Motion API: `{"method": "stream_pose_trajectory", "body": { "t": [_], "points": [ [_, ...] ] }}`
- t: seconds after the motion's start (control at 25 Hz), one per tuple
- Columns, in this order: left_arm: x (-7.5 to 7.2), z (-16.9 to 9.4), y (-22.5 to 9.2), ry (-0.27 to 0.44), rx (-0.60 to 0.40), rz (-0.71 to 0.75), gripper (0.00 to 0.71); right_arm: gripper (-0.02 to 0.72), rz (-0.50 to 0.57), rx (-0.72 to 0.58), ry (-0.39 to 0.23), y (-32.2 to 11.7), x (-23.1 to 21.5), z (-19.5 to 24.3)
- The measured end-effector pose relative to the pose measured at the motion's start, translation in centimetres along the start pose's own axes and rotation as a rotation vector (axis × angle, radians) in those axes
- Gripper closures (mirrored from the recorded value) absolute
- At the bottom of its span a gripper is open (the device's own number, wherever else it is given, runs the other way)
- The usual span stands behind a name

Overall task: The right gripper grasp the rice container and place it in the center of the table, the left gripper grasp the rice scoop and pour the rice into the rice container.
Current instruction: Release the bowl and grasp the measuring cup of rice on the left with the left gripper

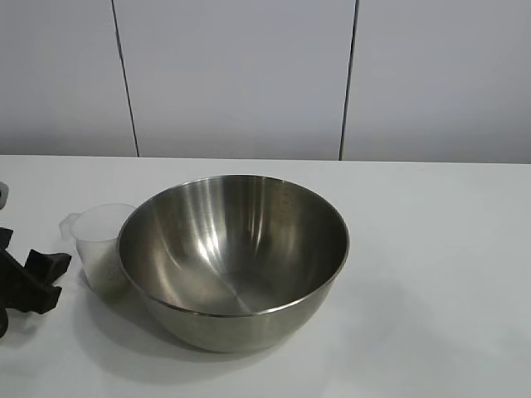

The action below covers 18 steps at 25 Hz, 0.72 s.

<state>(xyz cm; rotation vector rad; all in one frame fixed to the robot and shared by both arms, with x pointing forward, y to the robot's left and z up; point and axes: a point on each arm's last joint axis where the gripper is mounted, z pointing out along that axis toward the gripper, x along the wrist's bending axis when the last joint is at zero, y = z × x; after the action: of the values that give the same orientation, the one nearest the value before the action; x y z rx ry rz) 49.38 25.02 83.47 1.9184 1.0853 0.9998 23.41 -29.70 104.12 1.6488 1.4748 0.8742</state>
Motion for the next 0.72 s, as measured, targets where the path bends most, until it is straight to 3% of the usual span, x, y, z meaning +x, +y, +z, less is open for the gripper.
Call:
{"method": "stream_pose_trajectory", "body": {
  "t": [0.24, 0.6, 0.72],
  "points": [
    [0.4, 0.9, 0.8, -0.029, -0.053, 0.008, 0.170, 0.043, 0.000, 0.000, 0.000, 0.0, 0.0, 0.0],
    [0.8, 1.9, 1.8, -0.017, -0.100, -0.007, 0.173, 0.043, 0.000, 0.000, 0.000, 0.0, 0.0, 0.0],
    [0.8, 2.0, 2.0, -0.016, -0.105, -0.035, 0.223, 0.043, 0.000, -0.001, 0.000, 0.0, 0.0, 0.0]
  ]
}}
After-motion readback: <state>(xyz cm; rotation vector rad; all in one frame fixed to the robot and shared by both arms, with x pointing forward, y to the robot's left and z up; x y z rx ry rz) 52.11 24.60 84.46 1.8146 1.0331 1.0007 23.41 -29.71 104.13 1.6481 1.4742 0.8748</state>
